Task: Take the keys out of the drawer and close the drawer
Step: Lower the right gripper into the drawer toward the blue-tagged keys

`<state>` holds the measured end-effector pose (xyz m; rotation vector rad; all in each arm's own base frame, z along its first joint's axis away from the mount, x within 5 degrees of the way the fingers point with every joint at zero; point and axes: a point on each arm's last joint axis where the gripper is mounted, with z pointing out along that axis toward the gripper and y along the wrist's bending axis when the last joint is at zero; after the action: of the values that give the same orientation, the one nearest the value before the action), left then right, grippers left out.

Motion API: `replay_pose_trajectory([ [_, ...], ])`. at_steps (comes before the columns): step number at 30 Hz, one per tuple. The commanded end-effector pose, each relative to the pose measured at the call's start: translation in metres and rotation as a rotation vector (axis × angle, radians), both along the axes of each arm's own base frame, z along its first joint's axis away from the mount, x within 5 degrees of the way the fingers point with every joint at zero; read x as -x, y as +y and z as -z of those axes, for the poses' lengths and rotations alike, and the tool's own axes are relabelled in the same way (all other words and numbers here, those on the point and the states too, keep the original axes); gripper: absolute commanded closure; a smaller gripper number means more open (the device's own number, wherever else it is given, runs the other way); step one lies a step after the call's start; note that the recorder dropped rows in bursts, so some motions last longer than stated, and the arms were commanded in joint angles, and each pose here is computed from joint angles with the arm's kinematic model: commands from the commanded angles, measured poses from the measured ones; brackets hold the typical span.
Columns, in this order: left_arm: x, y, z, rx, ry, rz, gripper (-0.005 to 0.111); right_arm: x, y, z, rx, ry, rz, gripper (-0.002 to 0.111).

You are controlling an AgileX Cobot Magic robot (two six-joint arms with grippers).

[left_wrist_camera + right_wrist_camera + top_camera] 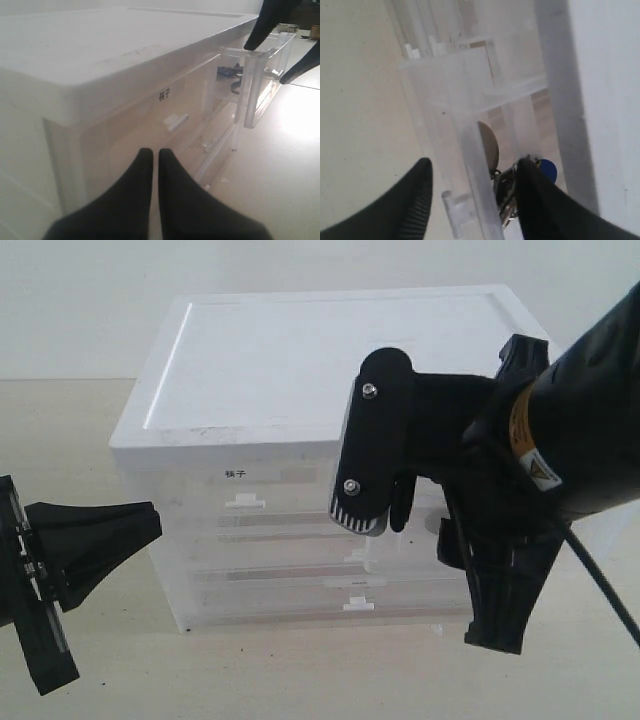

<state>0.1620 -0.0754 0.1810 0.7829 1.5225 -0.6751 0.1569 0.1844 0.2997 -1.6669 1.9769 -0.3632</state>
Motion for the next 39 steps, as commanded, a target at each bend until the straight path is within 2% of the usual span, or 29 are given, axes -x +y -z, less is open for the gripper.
replay_pose_trajectory([
  [1, 0.000, -0.002, 0.000, 0.011, 0.007, 0.014, 0.102, -0.001, -0.001, 0.001, -0.008, -0.001, 0.012, 0.092],
  [2, 0.000, -0.002, 0.000, 0.011, 0.007, 0.014, 0.102, -0.001, -0.002, 0.001, -0.007, 0.000, 0.013, 0.099],
  [4, 0.000, -0.002, 0.000, 0.012, 0.007, 0.011, 0.102, 0.000, -0.003, 0.001, 0.007, 0.002, 0.011, 0.105],
  [7, -0.001, -0.001, 0.000, 0.014, 0.007, 0.008, 0.102, 0.002, -0.007, -0.004, 0.002, 0.000, 0.016, 0.104],
  [16, -0.001, -0.001, 0.000, 0.014, 0.007, 0.008, 0.102, 0.027, -0.029, -0.030, -0.132, 0.048, -0.019, 0.104],
  [21, -0.001, -0.001, 0.000, 0.012, 0.005, 0.008, 0.102, 0.036, -0.035, -0.030, -0.109, 0.112, -0.027, 0.104],
  [27, 0.002, -0.003, 0.001, 0.015, 0.030, 0.036, 0.102, 0.034, -0.033, -0.023, -0.108, 0.097, -0.059, 0.104],
  [33, -0.006, -0.032, 0.000, -0.007, 0.015, 0.224, 0.102, 0.034, -0.032, -0.023, -0.112, 0.083, -0.070, 0.104],
  [35, -0.015, -0.039, 0.003, -0.025, 0.019, 0.208, 0.102, 0.034, -0.032, -0.023, -0.112, 0.083, -0.070, 0.104],
  [39, -0.030, -0.046, 0.012, -0.033, -0.052, 0.131, 0.102, 0.034, -0.032, -0.023, -0.112, 0.083, -0.070, 0.104],
])
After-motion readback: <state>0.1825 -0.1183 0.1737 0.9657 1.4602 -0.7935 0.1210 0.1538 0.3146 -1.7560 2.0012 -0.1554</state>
